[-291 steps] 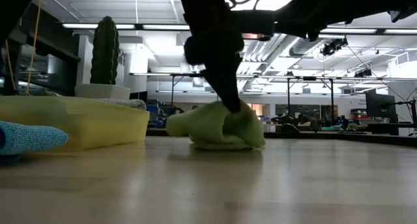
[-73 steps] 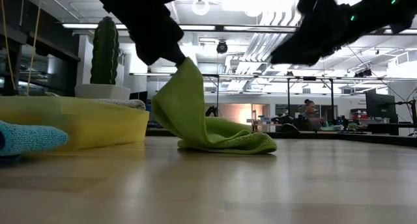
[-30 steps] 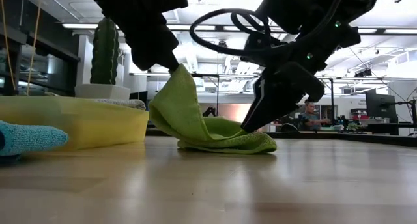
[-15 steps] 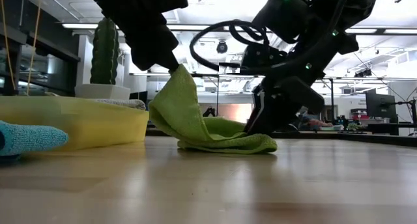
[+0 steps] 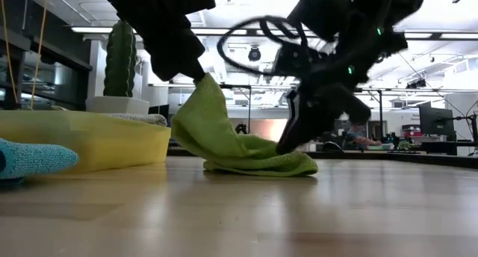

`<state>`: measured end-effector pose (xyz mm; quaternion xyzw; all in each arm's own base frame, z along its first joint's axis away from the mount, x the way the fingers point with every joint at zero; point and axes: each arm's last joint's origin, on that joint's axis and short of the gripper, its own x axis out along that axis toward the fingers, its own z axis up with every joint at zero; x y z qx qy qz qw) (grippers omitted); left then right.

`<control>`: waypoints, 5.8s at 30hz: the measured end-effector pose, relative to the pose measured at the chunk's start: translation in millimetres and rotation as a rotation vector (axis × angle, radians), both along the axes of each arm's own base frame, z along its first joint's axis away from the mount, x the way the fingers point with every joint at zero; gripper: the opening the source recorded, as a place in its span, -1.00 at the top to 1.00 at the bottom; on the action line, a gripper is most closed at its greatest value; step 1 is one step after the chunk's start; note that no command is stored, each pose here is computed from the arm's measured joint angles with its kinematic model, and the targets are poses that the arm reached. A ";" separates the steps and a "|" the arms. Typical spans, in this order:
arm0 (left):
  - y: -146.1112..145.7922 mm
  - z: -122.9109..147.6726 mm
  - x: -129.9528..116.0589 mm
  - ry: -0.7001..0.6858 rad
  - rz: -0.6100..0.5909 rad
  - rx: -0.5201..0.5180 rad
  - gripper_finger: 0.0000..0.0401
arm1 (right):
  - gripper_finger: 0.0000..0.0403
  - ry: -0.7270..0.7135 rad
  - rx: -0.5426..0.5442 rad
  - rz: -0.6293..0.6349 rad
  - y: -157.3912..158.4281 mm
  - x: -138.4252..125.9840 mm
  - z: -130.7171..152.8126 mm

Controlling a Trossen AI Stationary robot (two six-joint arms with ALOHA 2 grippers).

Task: Fold microfiber towels
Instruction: Fold the green microfiber towel

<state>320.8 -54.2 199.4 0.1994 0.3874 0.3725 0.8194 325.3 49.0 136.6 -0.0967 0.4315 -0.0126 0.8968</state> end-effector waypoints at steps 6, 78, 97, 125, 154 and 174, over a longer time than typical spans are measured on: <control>1.4 11.0 -4.1 -0.025 0.002 0.010 1.00 | 0.96 0.047 -0.101 -0.084 2.8 -6.6 47.6; 8.5 -43.8 19.1 -0.228 -0.059 -0.442 1.00 | 1.00 0.039 0.192 -0.511 -2.0 -159.8 79.9; -9.5 -58.5 6.4 -0.201 -0.114 -0.513 0.88 | 1.00 0.270 0.239 -0.542 28.2 -139.1 35.7; 41.6 -88.4 27.4 -0.195 -0.127 -0.846 0.43 | 1.00 0.265 0.314 -0.477 35.2 -128.4 31.3; 1.4 -81.2 34.6 -0.211 -0.398 -1.075 0.53 | 1.00 0.257 0.288 -0.471 34.4 -128.6 31.3; -47.7 -83.7 25.3 -0.113 -0.597 -0.588 0.53 | 1.00 0.256 0.290 -0.472 34.5 -128.5 31.3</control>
